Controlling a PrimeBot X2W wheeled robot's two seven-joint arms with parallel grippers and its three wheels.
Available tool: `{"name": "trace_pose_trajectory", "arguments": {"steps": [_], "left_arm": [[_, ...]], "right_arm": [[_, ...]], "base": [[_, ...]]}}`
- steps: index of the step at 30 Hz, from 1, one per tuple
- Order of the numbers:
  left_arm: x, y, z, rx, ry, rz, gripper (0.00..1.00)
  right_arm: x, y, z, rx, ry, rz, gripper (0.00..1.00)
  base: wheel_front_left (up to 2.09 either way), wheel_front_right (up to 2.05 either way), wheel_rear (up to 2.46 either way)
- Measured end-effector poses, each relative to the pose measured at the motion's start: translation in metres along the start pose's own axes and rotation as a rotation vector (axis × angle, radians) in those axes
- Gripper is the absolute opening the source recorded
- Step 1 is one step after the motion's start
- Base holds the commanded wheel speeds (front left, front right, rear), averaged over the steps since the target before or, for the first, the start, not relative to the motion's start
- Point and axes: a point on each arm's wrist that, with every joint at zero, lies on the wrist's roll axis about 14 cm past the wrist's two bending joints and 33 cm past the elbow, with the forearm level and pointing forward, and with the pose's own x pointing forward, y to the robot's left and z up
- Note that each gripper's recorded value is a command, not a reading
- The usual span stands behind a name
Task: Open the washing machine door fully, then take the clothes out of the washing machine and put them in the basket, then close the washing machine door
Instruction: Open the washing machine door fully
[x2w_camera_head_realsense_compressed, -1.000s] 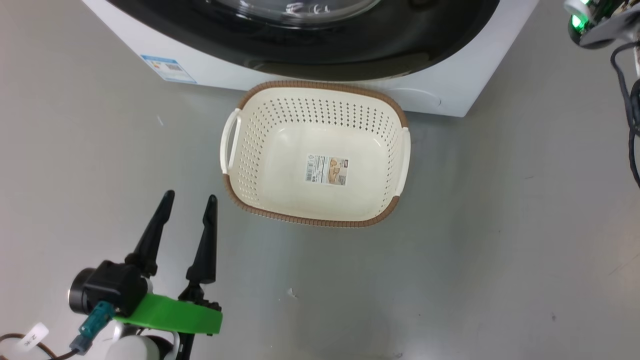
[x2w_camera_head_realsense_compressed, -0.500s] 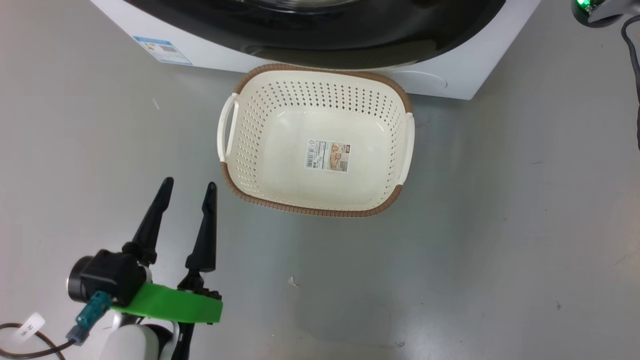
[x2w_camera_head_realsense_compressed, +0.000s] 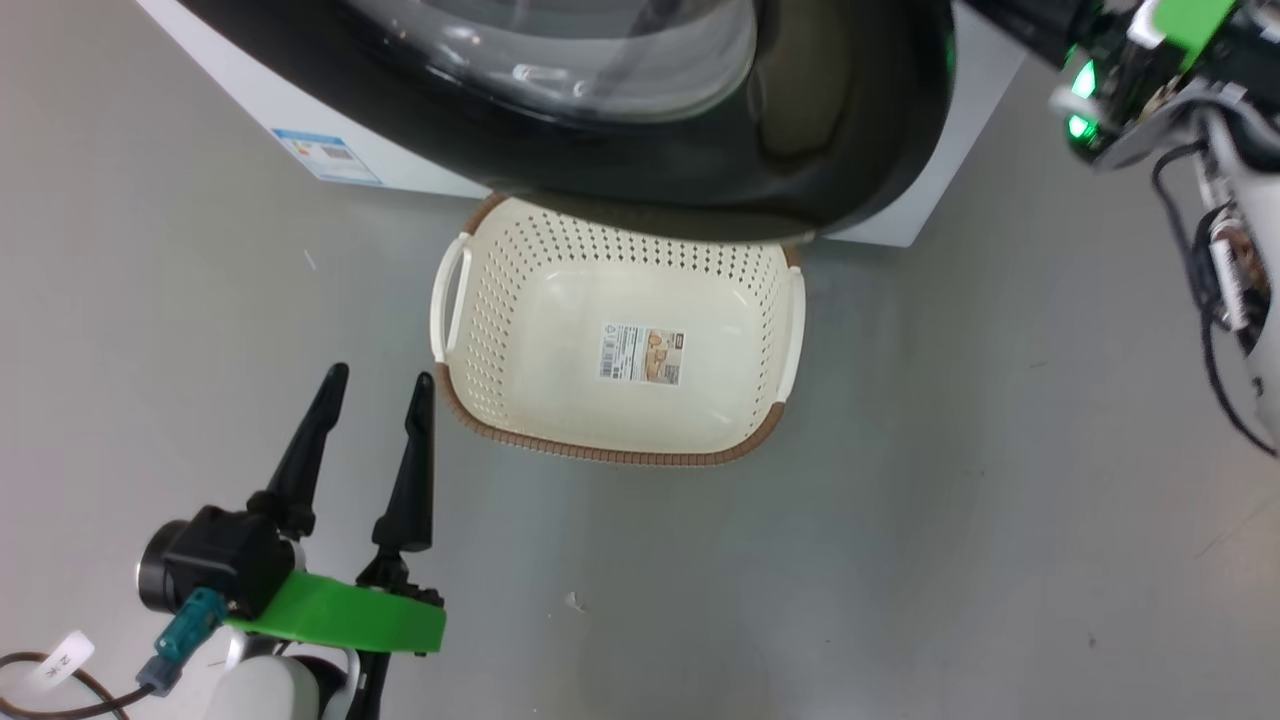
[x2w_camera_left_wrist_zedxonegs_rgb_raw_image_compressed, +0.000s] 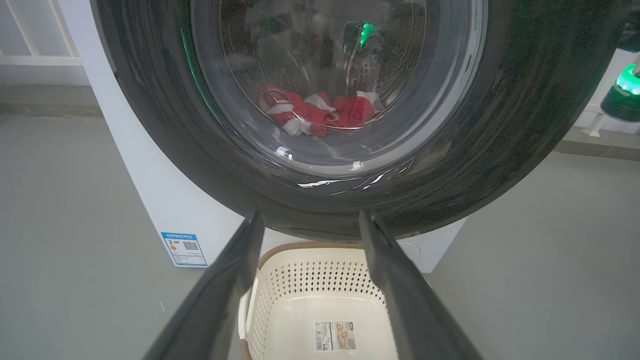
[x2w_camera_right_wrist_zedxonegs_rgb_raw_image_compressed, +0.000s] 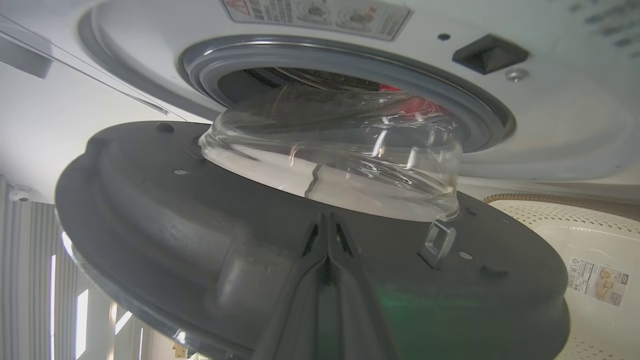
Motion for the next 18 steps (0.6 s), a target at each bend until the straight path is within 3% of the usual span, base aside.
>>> {"name": "trace_pose_trajectory", "arguments": {"steps": [18], "left_arm": [[-0.039, 0.000, 0.017, -0.008, -0.033, 0.011, 1.00]], "right_arm": [[-0.015, 0.021, -0.092, -0.019, 0.166, 0.034, 0.00]], "base": [[0.00, 0.00, 0.00]]}}
